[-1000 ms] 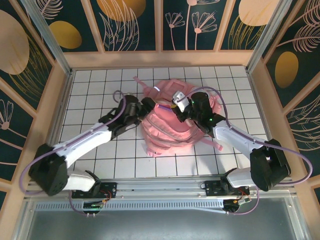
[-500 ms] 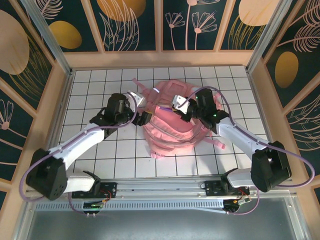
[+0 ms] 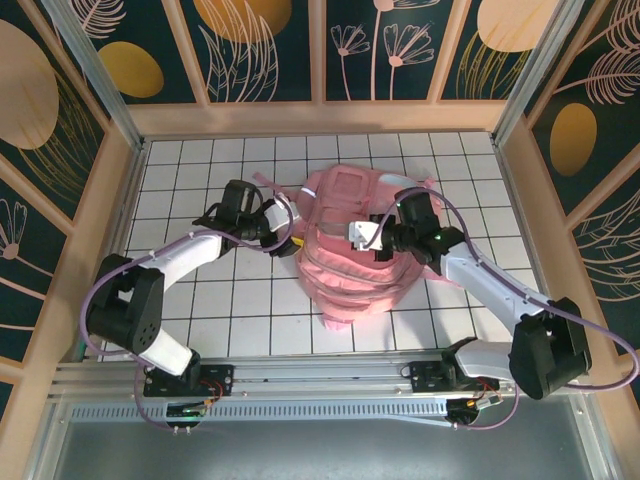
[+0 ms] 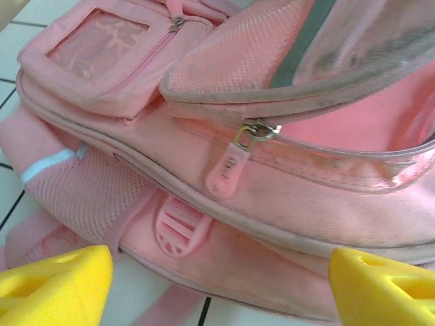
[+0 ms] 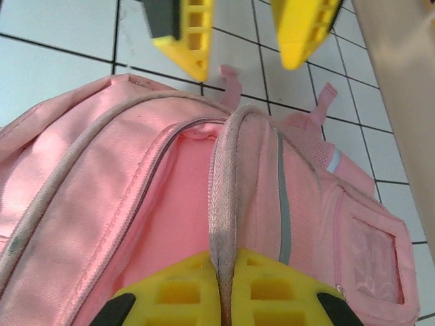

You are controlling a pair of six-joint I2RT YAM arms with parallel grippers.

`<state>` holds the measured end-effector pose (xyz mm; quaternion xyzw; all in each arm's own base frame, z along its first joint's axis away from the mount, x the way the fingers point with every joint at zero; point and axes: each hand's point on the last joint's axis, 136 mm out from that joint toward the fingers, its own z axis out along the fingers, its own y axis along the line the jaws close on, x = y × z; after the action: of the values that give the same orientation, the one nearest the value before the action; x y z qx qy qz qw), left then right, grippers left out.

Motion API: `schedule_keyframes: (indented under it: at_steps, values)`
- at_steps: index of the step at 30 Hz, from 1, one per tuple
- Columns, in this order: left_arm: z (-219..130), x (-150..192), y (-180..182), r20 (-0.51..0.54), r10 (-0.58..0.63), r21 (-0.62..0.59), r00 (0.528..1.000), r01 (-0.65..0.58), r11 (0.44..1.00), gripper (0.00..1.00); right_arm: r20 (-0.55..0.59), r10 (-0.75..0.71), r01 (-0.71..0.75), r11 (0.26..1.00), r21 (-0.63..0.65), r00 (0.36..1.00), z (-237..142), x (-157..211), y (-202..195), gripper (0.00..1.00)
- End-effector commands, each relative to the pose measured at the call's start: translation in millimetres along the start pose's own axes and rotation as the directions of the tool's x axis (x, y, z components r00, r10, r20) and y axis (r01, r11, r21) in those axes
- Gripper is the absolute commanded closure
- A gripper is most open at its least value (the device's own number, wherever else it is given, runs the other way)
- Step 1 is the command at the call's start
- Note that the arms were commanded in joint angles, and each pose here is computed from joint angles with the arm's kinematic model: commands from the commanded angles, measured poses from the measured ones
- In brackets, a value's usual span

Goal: Pack books, pencil case, and school supplies into a backpack

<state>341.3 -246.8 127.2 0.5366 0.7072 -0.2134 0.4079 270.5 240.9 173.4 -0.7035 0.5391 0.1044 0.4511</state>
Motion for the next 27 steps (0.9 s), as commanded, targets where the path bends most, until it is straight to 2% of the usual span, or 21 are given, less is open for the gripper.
schedule_keyframes:
  at_steps: [1,2,4,12,16,18,22,24,27]
  values:
    - [6,-12,-7,0.047,0.182,0.094,0.982,-0.186,0.978,0.25,0.071,-0.102,0.104,0.994,-0.033,0.992,-9,-11,16,1.0]
    - [8,-13,-12,0.059,0.197,0.144,0.979,-0.204,0.968,0.29,0.075,-0.106,0.11,0.993,-0.039,0.991,-9,-11,18,1.0]
    - [11,-17,-17,0.077,0.189,0.192,0.979,-0.201,0.961,0.31,0.081,-0.11,0.114,0.993,-0.042,0.991,-9,-12,19,1.0]
    - [12,-25,-33,0.175,0.262,0.236,0.949,-0.299,0.925,0.33,0.096,-0.126,0.132,0.99,-0.059,0.987,-10,-18,21,1.0]
    - [17,-26,-40,0.152,0.27,0.273,0.951,-0.302,0.913,0.34,0.088,-0.133,0.139,0.988,-0.066,0.987,-8,-17,23,1.0]
    - [30,-14,-37,0.106,0.228,0.302,0.968,-0.25,0.92,0.41,0.087,-0.137,0.144,0.987,-0.069,0.987,-8,-17,24,1.0]
    - [42,1,-33,0.057,0.227,0.305,0.972,-0.233,0.923,0.5,0.084,-0.141,0.148,0.986,-0.073,0.986,-8,-18,25,1.0]
    - [44,1,-34,0.069,0.228,0.308,0.971,-0.238,0.921,0.52,0.086,-0.143,0.149,0.986,-0.075,0.986,-9,-19,27,1.0]
    - [43,-2,-39,0.1,0.257,0.315,0.961,-0.276,0.908,0.64,0.085,-0.143,0.149,0.986,-0.073,0.986,-8,-19,28,1.0]
